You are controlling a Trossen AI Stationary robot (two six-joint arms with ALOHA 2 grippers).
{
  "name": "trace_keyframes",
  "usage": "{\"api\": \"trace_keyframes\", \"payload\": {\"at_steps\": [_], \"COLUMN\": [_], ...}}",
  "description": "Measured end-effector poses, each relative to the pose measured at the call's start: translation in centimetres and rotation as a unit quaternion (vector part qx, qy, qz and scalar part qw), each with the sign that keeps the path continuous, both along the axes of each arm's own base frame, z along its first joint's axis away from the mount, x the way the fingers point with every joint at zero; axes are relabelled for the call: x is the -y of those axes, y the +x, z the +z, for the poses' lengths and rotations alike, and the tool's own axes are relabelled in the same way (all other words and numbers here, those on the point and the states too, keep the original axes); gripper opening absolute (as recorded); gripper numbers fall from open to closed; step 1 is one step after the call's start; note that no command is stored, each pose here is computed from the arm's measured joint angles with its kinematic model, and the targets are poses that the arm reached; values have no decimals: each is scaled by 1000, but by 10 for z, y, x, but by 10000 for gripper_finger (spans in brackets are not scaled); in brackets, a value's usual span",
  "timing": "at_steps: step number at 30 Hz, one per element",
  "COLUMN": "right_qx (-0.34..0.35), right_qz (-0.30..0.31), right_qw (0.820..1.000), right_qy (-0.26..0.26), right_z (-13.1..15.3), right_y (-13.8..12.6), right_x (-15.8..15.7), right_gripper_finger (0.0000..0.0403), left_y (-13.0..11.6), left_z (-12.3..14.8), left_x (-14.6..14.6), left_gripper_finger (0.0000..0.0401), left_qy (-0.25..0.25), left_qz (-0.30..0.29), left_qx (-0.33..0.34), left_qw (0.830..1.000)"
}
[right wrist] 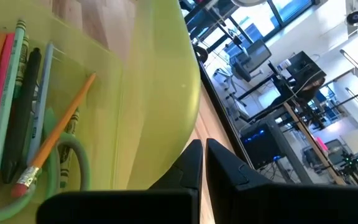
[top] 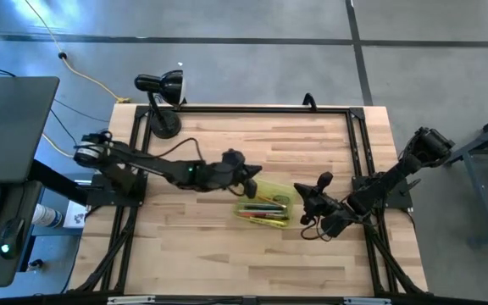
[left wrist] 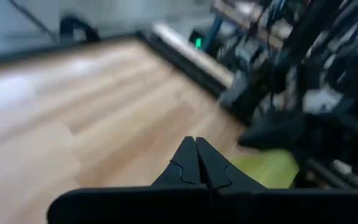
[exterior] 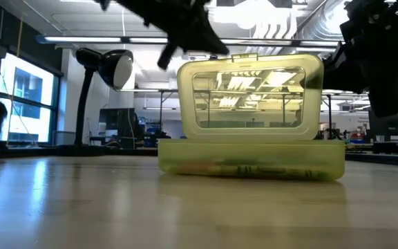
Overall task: Pick & place school supplies into a supply box
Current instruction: Close the yellow supply box
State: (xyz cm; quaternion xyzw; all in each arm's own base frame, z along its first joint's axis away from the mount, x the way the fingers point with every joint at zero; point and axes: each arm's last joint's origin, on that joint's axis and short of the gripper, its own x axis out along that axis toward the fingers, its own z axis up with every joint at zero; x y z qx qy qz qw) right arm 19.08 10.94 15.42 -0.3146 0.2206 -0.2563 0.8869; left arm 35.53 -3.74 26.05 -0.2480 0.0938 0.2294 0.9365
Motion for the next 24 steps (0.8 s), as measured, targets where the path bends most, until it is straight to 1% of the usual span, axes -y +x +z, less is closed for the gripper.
{"api": "trace_keyframes", "payload": {"at_steps": [3, 7, 9, 12, 17, 19, 21, 24], "right_qx": [1, 5, 7, 3, 10, 22, 36, 71], "right_qz": [-1, -1, -1, 5, 5, 9, 27, 71], "right_qw": [1000, 1000, 1000, 1000, 1000, 999, 997, 988], "right_qy": [2, 8, 11, 16, 20, 32, 55, 118], "right_z": [0, 0, 0, 0, 1, 3, 6, 14], "right_y": [0, 0, 0, 0, 1, 3, 5, 11], "right_x": [0, 0, 0, 0, -1, -2, -5, -10], "right_gripper_finger": [0, 0, 0, 0, 0, 0, 0, 0], "left_y": [9, 14, 13, 9, 3, 0, -3, -4], "left_z": [-18, -31, -37, -38, -44, -47, -53, -62], "left_x": [0, 13, 21, 35, 49, 49, 49, 48], "left_gripper_finger": [9, 9, 9, 9, 9, 9, 9, 9], "left_qy": [-26, -60, -69, -80, -94, -104, -113, -117], "left_qz": [-26, -62, -73, -86, -93, -84, -71, -53], "left_qx": [-20, -29, -43, -51, -80, -100, -124, -146], "left_qw": [999, 996, 994, 992, 988, 986, 983, 981]}}
